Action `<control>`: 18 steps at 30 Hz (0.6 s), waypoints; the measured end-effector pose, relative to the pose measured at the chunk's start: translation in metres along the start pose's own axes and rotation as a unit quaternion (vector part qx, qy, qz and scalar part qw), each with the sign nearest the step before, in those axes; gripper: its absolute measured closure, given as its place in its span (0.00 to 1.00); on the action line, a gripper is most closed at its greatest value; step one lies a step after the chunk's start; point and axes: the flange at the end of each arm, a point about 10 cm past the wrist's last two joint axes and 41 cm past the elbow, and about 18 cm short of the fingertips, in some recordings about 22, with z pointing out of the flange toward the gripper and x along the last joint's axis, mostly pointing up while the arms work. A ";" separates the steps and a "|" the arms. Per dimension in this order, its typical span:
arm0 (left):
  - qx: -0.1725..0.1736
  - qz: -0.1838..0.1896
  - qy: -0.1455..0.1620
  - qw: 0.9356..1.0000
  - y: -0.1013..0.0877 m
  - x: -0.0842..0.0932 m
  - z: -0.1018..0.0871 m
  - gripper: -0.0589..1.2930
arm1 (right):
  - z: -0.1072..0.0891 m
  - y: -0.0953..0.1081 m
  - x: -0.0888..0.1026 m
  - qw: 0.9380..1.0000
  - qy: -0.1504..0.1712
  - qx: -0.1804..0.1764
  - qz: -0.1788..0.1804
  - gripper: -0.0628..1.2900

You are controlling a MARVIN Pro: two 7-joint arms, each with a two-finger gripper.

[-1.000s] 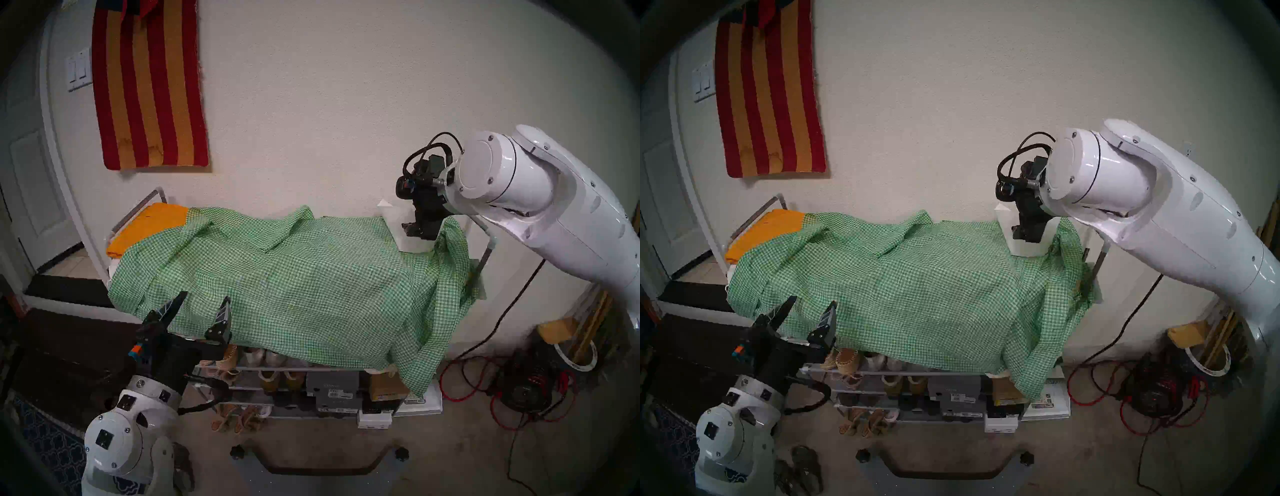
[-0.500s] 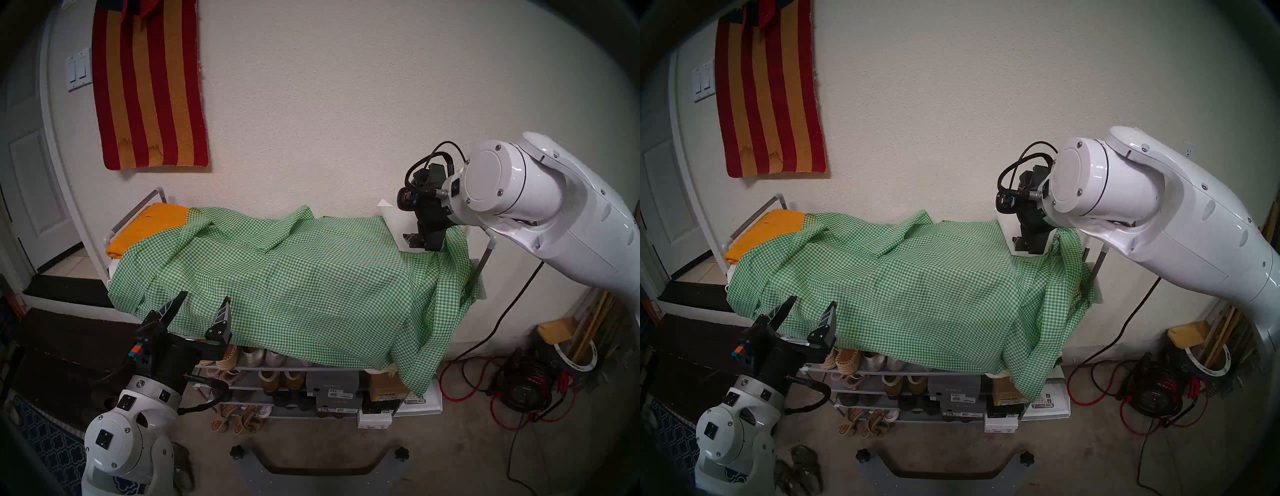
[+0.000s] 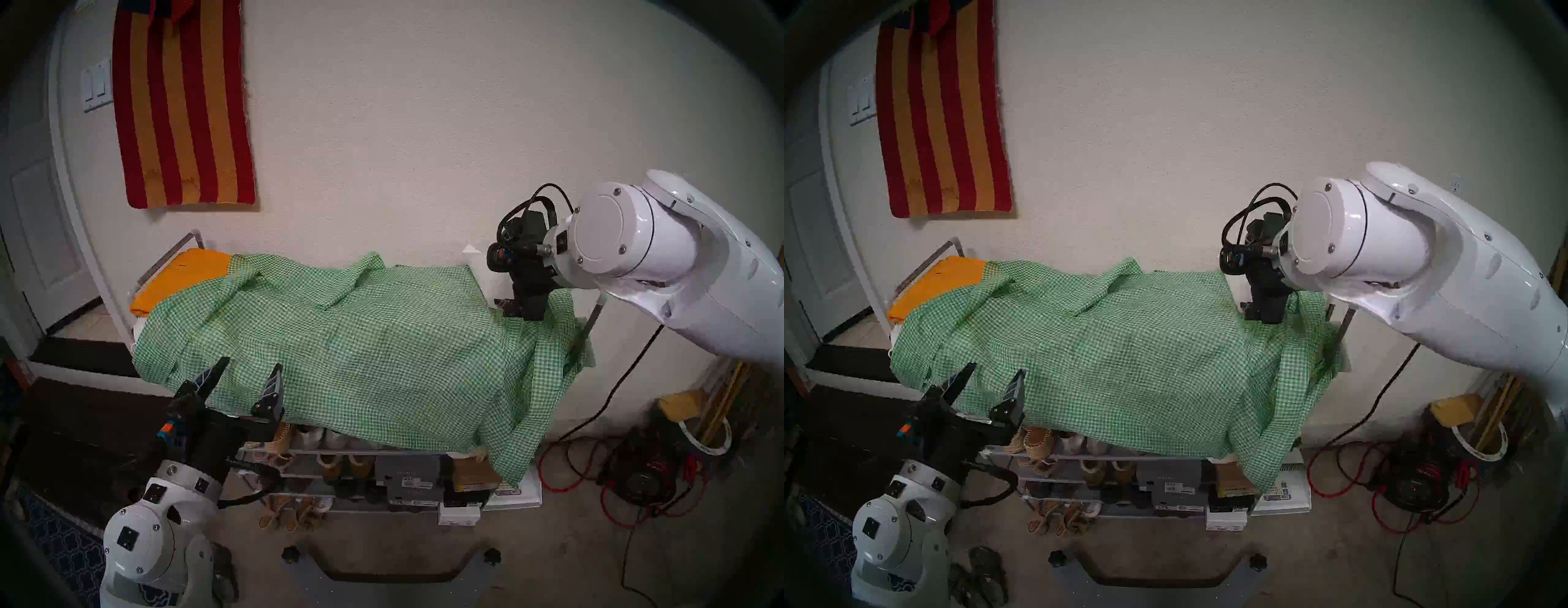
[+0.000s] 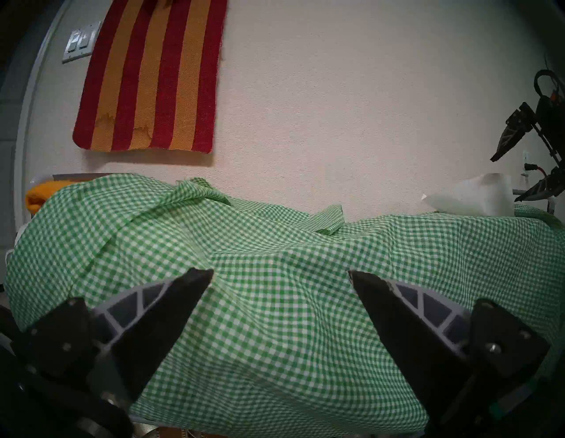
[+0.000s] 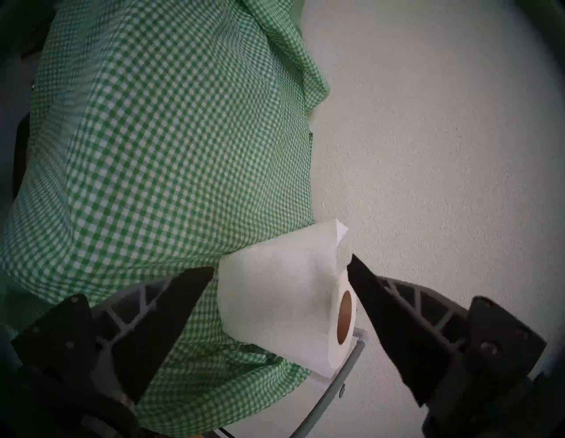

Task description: Lift the object off the cloth, cover the shoe rack with the cloth, put the object back

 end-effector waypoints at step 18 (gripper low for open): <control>0.000 0.000 0.000 1.000 0.000 0.000 0.000 0.02 | -0.043 0.040 0.026 0.988 0.050 -0.149 -0.005 0.04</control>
